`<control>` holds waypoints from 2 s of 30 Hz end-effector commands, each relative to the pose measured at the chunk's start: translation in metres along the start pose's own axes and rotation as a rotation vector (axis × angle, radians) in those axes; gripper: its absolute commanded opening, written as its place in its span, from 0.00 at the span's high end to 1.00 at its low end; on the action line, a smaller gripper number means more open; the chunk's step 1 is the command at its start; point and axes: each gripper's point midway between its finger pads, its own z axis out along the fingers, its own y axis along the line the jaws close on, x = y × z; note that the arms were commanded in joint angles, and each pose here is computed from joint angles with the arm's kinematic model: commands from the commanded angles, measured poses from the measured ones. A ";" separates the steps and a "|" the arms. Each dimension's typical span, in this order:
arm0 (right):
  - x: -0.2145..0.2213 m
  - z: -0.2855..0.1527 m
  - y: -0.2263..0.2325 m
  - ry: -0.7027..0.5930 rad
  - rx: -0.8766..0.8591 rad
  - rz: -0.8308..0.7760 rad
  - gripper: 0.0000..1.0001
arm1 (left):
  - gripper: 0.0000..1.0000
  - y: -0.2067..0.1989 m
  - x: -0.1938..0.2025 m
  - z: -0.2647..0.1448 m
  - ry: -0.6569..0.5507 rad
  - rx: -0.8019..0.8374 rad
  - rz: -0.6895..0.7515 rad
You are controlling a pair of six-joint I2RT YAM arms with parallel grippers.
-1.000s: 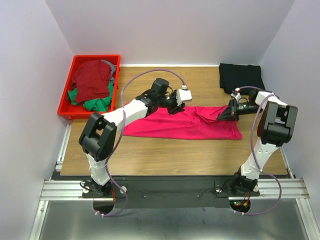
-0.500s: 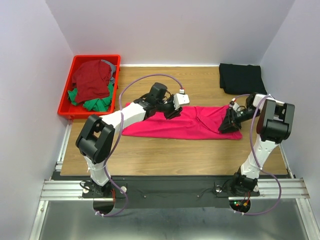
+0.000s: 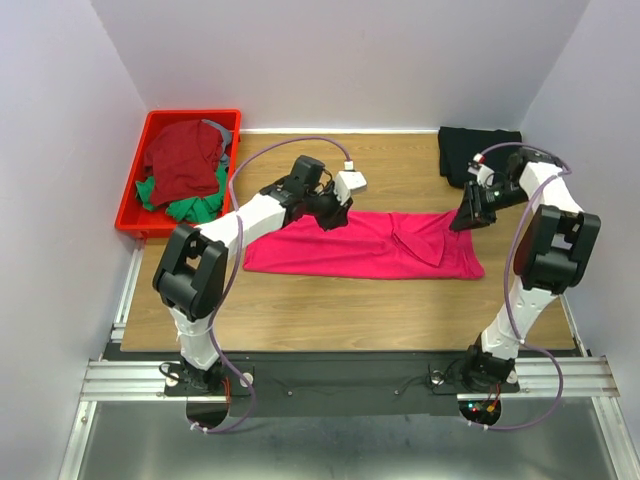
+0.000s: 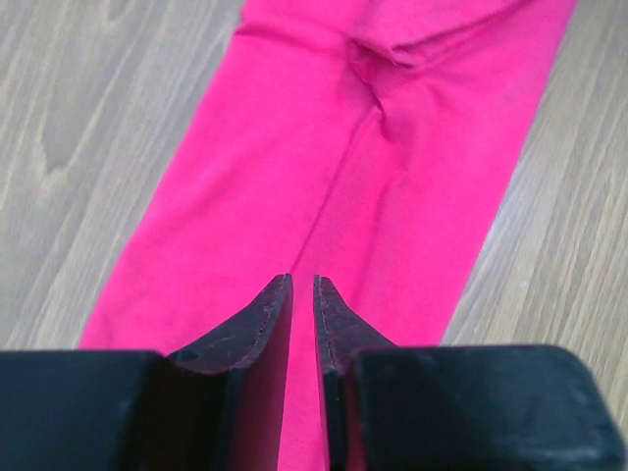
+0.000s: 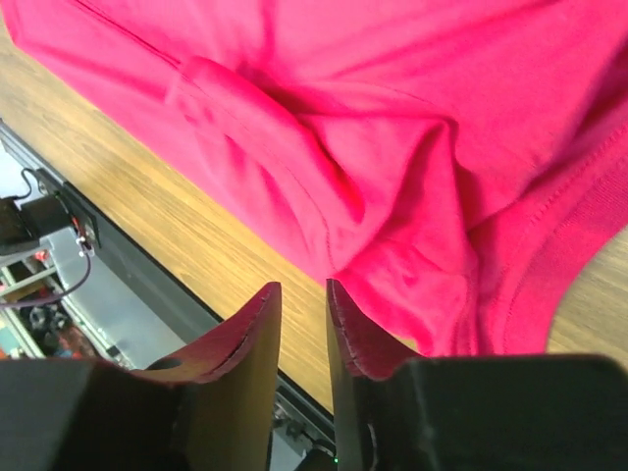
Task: Fold and stack the t-shirts
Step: Fold the tshirt
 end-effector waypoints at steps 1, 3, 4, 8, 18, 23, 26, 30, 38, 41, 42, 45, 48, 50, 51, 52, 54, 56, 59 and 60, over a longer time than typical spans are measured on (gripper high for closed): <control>-0.011 0.011 0.008 -0.025 0.019 -0.034 0.71 | 0.76 0.021 0.002 -0.001 0.031 -0.049 -0.152; -0.005 0.023 0.002 0.004 0.055 -0.027 0.71 | 0.76 0.041 0.021 -0.005 0.071 -0.097 -0.221; -0.006 0.025 -0.010 0.000 0.111 -0.038 0.71 | 0.76 0.050 0.026 -0.007 0.083 -0.122 -0.239; -0.011 0.034 -0.035 0.006 0.252 -0.028 0.70 | 0.77 0.082 0.070 -0.018 0.210 -0.235 -0.304; -0.057 0.081 -0.070 0.063 0.504 -0.197 0.72 | 0.82 0.071 0.169 -0.053 0.529 -0.277 -0.224; -0.106 0.114 -0.069 0.052 0.557 -0.320 0.72 | 0.89 0.045 0.209 -0.076 0.644 -0.250 -0.196; -0.145 0.136 -0.065 0.010 0.573 -0.408 0.72 | 0.92 0.022 0.222 -0.088 0.677 -0.197 -0.190; -0.201 0.180 -0.033 -0.089 0.546 -0.556 0.73 | 0.93 -0.017 0.205 -0.105 0.638 -0.057 -0.115; -0.247 0.153 0.050 -0.348 0.495 -0.613 0.70 | 0.93 -0.084 0.146 -0.087 0.503 0.112 -0.016; -0.252 0.109 0.062 -0.441 0.532 -0.600 0.69 | 0.93 -0.076 0.124 -0.085 0.438 0.078 -0.008; -0.253 0.097 0.062 -0.462 0.536 -0.580 0.67 | 0.93 -0.073 0.115 -0.086 0.409 0.064 0.006; -0.254 0.070 0.077 -0.512 0.537 -0.580 0.61 | 0.92 -0.060 0.103 -0.084 0.372 0.015 0.047; -0.246 0.064 0.085 -0.516 0.512 -0.563 0.60 | 0.91 -0.050 0.107 -0.082 0.395 -0.012 0.069; -0.233 0.070 0.086 -0.492 0.477 -0.527 0.60 | 0.90 -0.042 0.115 -0.083 0.421 -0.022 0.092; -0.228 0.072 0.086 -0.482 0.461 -0.515 0.61 | 0.90 -0.040 0.120 -0.083 0.433 -0.026 0.098; -0.222 0.076 0.086 -0.469 0.441 -0.502 0.61 | 0.90 -0.039 0.124 -0.082 0.443 -0.028 0.108; -0.203 0.091 0.082 -0.417 0.389 -0.447 0.62 | 0.90 -0.036 0.138 -0.082 0.480 -0.027 0.134; -0.187 0.105 0.080 -0.375 0.345 -0.402 0.65 | 0.90 -0.034 0.146 -0.080 0.506 -0.027 0.146; -0.175 0.121 0.071 -0.328 0.323 -0.368 0.68 | 0.90 -0.035 0.165 -0.078 0.567 -0.008 0.140; -0.171 0.126 0.065 -0.310 0.325 -0.353 0.70 | 0.90 -0.035 0.173 -0.077 0.595 0.001 0.145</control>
